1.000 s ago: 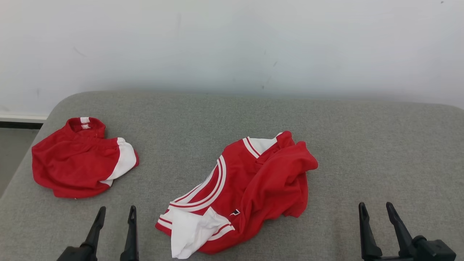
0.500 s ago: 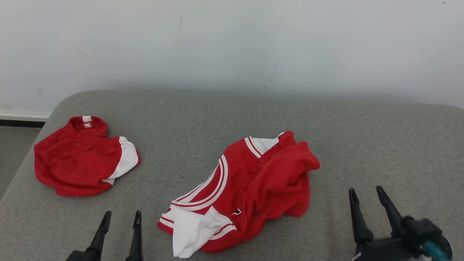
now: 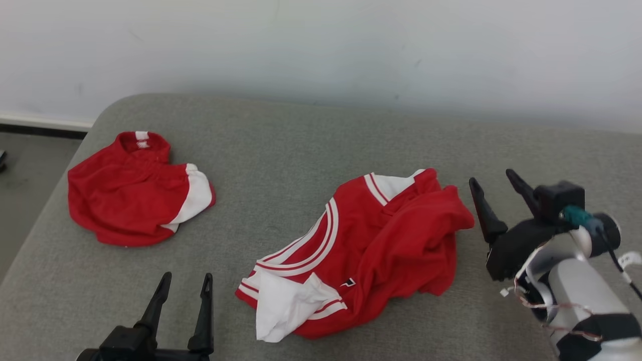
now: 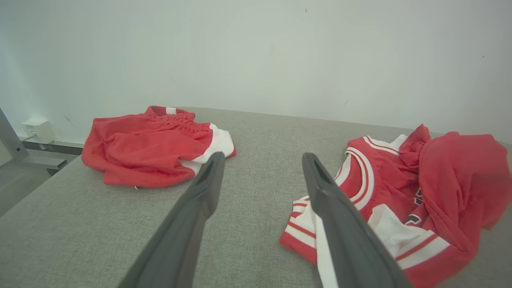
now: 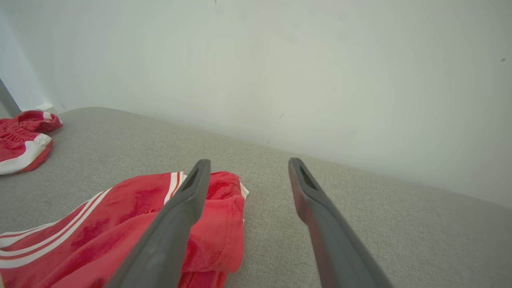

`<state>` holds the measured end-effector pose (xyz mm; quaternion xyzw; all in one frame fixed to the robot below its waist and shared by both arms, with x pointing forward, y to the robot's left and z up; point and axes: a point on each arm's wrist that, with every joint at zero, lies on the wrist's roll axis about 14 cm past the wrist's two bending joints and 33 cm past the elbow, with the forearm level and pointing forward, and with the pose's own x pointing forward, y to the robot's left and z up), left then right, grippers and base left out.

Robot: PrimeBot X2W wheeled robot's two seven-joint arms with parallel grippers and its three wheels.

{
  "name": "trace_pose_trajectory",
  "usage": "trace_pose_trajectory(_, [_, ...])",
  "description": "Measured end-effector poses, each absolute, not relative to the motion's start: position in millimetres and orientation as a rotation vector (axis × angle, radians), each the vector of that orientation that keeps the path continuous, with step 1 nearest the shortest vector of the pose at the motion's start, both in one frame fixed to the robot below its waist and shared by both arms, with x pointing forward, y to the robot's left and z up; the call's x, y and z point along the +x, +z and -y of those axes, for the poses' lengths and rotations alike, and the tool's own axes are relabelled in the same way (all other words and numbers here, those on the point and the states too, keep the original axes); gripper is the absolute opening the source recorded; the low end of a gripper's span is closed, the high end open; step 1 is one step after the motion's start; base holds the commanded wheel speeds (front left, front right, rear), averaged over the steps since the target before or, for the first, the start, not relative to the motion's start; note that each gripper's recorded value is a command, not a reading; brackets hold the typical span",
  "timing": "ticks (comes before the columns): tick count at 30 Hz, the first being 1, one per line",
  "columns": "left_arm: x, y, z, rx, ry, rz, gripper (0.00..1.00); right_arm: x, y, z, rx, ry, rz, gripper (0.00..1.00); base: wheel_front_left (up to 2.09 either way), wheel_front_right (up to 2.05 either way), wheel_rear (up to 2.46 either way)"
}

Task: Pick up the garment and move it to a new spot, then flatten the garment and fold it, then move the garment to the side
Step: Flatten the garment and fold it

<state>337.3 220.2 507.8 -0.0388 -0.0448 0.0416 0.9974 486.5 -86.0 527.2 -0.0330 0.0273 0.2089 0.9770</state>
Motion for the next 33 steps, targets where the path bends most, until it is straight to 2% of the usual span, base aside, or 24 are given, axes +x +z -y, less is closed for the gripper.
trace_pose_trajectory(8, [336.2, 498.6, -231.1, -0.095, 0.130, 0.059, 1.00, 519.0, 491.0, 69.6, -0.091, 0.459, -0.285, 1.00, 0.00, 0.00, 0.00])
trace_pose_trajectory(19, [339.7, 492.7, -234.7, -0.111, 0.156, 0.038, 1.00, 517.7, 436.9, 55.7, -0.088, 0.501, -0.553, 1.00, 0.00, 0.00, 0.00])
trace_pose_trajectory(20, [340.8, 493.1, -234.6, -0.111, 0.155, 0.039, 1.00, 516.2, 432.9, 54.5, -0.087, 0.506, -0.573, 0.49, 0.00, 0.00, 0.00])
trace_pose_trajectory(21, [341.4, 492.7, -234.4, -0.111, 0.154, 0.038, 1.00, 515.7, 430.6, 53.6, -0.079, 0.508, -0.585, 0.08, 0.00, 0.00, 0.00])
trace_pose_trajectory(22, [341.7, 492.2, -234.1, -0.112, 0.154, 0.036, 1.00, 514.6, 427.6, 53.1, -0.073, 0.509, -0.604, 0.00, 0.00, 0.00, 0.00])
trace_pose_trajectory(28, [343.6, 491.6, -233.7, -0.119, 0.155, 0.035, 1.00, 522.2, 435.4, 52.6, -0.032, 0.509, -0.585, 0.00, 0.00, 0.00, 0.00])
trace_pose_trajectory(33, [341.8, 492.8, -235.4, -0.121, 0.160, 0.039, 1.00, 542.2, 473.0, 59.2, -0.013, 0.491, -0.419, 0.00, 0.00, 0.00, 0.00])
